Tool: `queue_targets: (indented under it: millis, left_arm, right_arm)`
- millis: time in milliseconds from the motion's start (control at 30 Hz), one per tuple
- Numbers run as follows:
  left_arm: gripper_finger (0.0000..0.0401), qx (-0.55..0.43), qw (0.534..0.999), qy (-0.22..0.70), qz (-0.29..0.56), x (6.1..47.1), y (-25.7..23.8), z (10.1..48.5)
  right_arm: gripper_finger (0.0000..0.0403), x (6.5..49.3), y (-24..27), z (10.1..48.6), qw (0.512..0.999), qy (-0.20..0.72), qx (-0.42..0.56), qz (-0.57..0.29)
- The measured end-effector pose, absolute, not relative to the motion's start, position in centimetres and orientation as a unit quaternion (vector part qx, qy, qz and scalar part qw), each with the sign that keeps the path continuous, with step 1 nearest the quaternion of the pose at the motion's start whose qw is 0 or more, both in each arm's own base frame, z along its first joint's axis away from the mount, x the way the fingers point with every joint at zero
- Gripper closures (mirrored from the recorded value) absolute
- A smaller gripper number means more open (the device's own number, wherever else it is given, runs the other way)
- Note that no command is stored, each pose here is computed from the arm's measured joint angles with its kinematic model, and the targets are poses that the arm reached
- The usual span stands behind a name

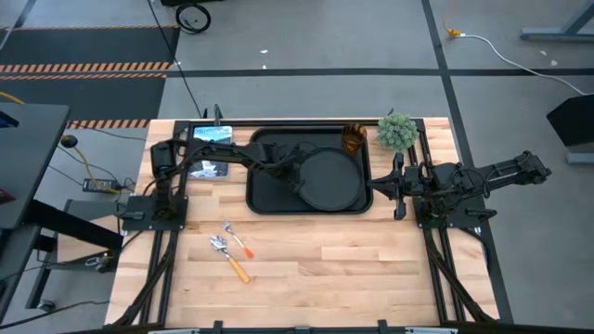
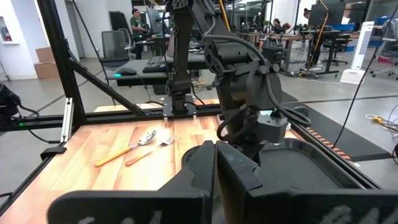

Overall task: Pick and place plate/cup/fork/spoon on tray
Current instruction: Put the black plate on the black serving tray to bottom of the brown cup, then put the orange fork on the black serving tray to the left of the black plate

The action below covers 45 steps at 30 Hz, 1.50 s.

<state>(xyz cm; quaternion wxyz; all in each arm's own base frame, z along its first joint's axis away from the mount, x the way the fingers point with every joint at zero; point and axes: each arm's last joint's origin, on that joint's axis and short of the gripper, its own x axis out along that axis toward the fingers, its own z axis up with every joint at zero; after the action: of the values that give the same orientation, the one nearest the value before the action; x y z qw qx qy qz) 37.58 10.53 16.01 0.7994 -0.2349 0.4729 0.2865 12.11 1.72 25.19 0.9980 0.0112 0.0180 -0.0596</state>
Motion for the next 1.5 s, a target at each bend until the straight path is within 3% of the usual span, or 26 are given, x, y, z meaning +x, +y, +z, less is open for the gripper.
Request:
queue_targets:
  millis: [267,467,700,867,1067,1267,1500]
  left_arm:
    - [0.0285,-0.231,0.815,0.463,0.263,38.1,10.2,16.1]
    - [0.0285,-0.232,0.806,0.476,0.265,36.5,9.7,18.8]
    - [0.0285,-0.366,0.704,0.549,0.263,33.6,5.7,21.0]
    - [0.0285,-0.391,0.638,0.614,0.252,32.6,0.5,21.1]
    - [0.0294,-0.415,0.599,0.616,0.301,32.0,-3.8,20.9]
    - [0.0305,-0.426,0.591,0.537,0.426,31.4,-6.0,20.8]
    - [0.0303,-0.447,0.590,0.459,0.491,30.5,-9.3,20.8]
  right_arm:
    - [0.0380,12.1,1.7,25.2,0.998,0.018,0.011,-0.059]
    - [0.0380,12.1,1.7,25.2,0.998,0.019,0.010,-0.059]
    - [0.0380,12.1,1.7,25.2,0.998,0.019,0.009,-0.059]
    - [0.0380,12.1,1.7,25.2,0.998,0.019,0.011,-0.059]
    - [0.0380,12.1,1.7,25.3,0.998,0.012,0.008,-0.059]
    - [0.0380,12.2,1.9,25.3,0.999,0.015,0.008,-0.044]
    - [0.0380,12.5,1.9,24.8,0.998,0.037,-0.006,-0.041]
